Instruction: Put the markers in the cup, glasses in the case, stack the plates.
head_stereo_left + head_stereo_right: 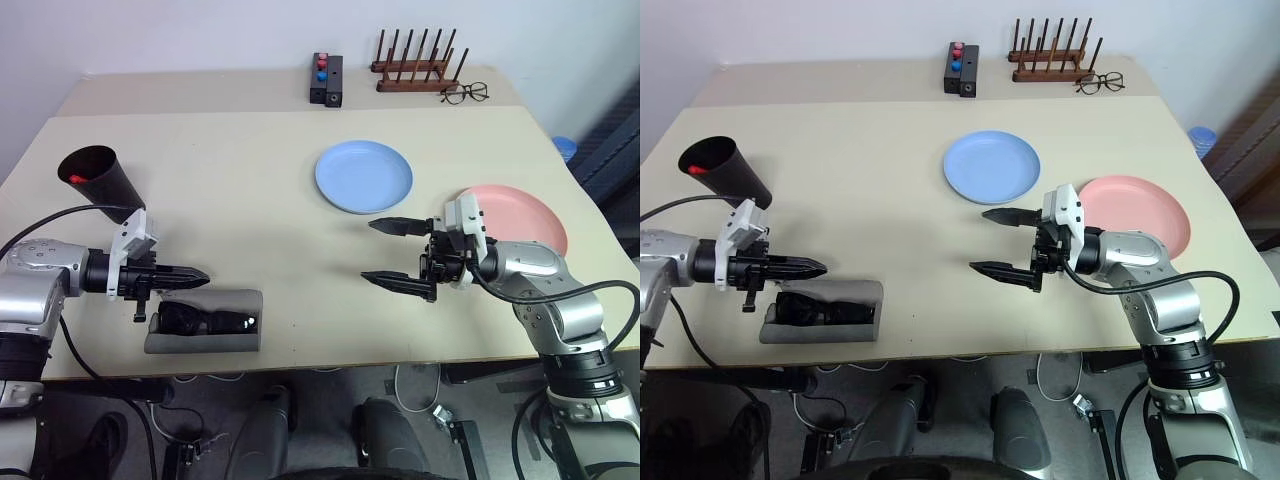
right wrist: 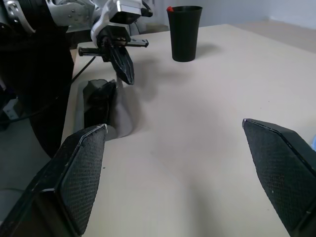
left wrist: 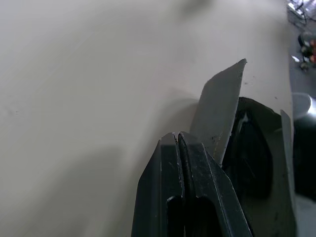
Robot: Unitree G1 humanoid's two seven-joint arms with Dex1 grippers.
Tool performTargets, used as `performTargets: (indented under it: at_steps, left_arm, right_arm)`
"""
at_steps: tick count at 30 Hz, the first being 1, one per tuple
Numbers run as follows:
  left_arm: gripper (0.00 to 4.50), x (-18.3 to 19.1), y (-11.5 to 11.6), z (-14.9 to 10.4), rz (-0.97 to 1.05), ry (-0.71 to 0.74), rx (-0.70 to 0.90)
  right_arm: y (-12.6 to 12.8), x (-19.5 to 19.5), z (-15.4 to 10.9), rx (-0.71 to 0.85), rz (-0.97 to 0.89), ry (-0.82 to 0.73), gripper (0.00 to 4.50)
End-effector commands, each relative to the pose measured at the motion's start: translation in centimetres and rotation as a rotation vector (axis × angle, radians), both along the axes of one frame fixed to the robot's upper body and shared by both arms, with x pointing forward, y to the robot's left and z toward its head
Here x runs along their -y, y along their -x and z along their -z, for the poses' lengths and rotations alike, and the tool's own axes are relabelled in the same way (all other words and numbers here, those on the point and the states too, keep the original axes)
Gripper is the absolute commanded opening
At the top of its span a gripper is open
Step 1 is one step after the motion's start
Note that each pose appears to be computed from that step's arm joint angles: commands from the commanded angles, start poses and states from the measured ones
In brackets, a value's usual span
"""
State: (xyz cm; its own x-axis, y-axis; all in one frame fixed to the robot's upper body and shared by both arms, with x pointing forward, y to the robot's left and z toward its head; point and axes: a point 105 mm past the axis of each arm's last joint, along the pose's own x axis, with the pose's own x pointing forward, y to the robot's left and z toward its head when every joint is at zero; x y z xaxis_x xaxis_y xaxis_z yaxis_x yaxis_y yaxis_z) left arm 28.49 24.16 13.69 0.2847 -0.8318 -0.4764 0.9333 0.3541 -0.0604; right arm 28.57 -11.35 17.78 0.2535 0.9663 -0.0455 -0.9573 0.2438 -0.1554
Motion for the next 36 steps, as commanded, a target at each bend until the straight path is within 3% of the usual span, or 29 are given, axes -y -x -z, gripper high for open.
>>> performTargets:
  at_steps: [1, 24, 32, 36]
  left_arm:
    - [0.03, 0.0, 0.5, -1.0, 0.015, 0.004, 0.014]
    - [0.03, -0.3, 5.1, -0.6, 0.073, -0.068, -0.101]
    - [0.03, -0.1, 4.2, -1.9, 0.059, -0.017, -0.063]
    - [0.03, 0.7, 1.6, -5.5, -0.031, 0.183, 0.022]
  right_arm:
    - [-0.1, -0.2, -0.8, 0.040, -0.003, -0.013, 4.50]
    - [-1.2, -0.1, -0.1, 0.052, 0.035, 0.002, 4.50]
    - [-1.7, 0.0, -0.1, 0.062, 0.047, 0.008, 4.50]
    - [-2.8, 1.0, -0.4, 0.071, 0.124, 0.001, 4.50]
